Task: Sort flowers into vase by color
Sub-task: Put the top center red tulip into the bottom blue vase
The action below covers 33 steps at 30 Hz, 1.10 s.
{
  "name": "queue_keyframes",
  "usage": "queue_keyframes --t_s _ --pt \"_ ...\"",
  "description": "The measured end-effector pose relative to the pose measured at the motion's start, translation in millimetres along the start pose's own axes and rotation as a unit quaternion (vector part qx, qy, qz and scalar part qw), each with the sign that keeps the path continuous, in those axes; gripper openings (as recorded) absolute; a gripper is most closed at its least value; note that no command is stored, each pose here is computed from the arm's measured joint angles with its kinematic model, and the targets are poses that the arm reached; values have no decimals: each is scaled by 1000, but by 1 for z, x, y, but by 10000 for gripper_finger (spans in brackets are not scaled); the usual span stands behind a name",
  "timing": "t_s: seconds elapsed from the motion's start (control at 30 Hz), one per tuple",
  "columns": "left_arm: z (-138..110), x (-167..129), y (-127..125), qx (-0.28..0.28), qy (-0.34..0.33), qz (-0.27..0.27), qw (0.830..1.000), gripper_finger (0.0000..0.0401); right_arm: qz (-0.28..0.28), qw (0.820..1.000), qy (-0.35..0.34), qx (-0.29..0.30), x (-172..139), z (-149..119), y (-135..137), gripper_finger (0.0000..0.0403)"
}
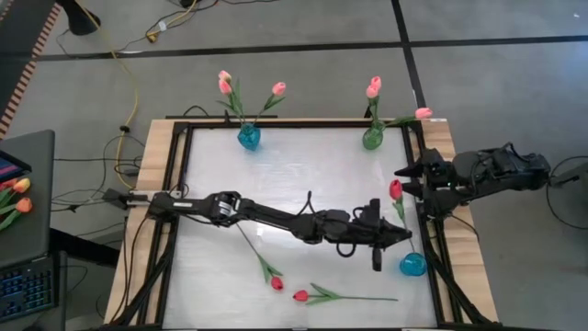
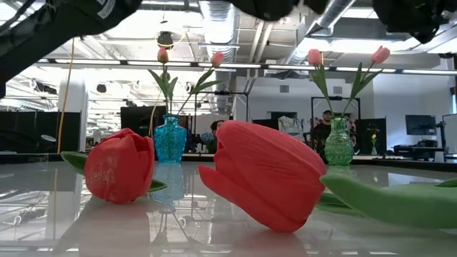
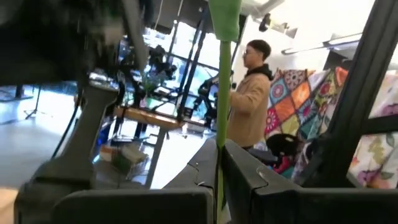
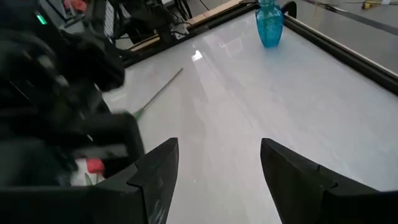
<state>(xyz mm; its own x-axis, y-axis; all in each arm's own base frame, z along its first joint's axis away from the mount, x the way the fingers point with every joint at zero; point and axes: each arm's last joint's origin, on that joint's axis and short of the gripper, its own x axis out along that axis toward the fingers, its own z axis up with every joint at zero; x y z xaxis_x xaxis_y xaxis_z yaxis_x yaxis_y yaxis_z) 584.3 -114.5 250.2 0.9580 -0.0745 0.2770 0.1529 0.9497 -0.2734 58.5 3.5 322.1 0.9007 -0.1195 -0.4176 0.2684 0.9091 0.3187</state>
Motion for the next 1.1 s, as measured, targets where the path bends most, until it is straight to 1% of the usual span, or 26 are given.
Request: queue_keyframes --t_s 0.1,0.17,0.73,0.8,0.87,0.97,1.03,1.1 --pt "-16 -2 5 -10 5 2 1000 0 3 1000 -4 1 -3 0 -1 253" --pt "-19 -2 6 -17 19 4 1000 0 4 1000 -6 2 -4 -1 -2 253" --pt "-15 -2 5 5 6 13 1000 0 2 1000 -6 -4 -3 -1 -2 253" --pt "-22 -1 9 2 0 12 1000 0 0 1000 -7 -7 -3 -1 -2 253" --pt "-33 -3 11 -23 -13 -6 1000 0 -7 1000 -11 -7 -3 0 -2 253" --pt "-55 -6 18 -58 -5 2 998 0 -12 1000 -14 -7 -3 0 -2 253" --pt "-59 -7 18 -63 -5 3 998 0 -12 1000 -15 -7 -3 0 -2 253" --pt "-56 -6 17 -55 -15 5 998 0 -12 1000 -15 -7 -3 0 -2 253"
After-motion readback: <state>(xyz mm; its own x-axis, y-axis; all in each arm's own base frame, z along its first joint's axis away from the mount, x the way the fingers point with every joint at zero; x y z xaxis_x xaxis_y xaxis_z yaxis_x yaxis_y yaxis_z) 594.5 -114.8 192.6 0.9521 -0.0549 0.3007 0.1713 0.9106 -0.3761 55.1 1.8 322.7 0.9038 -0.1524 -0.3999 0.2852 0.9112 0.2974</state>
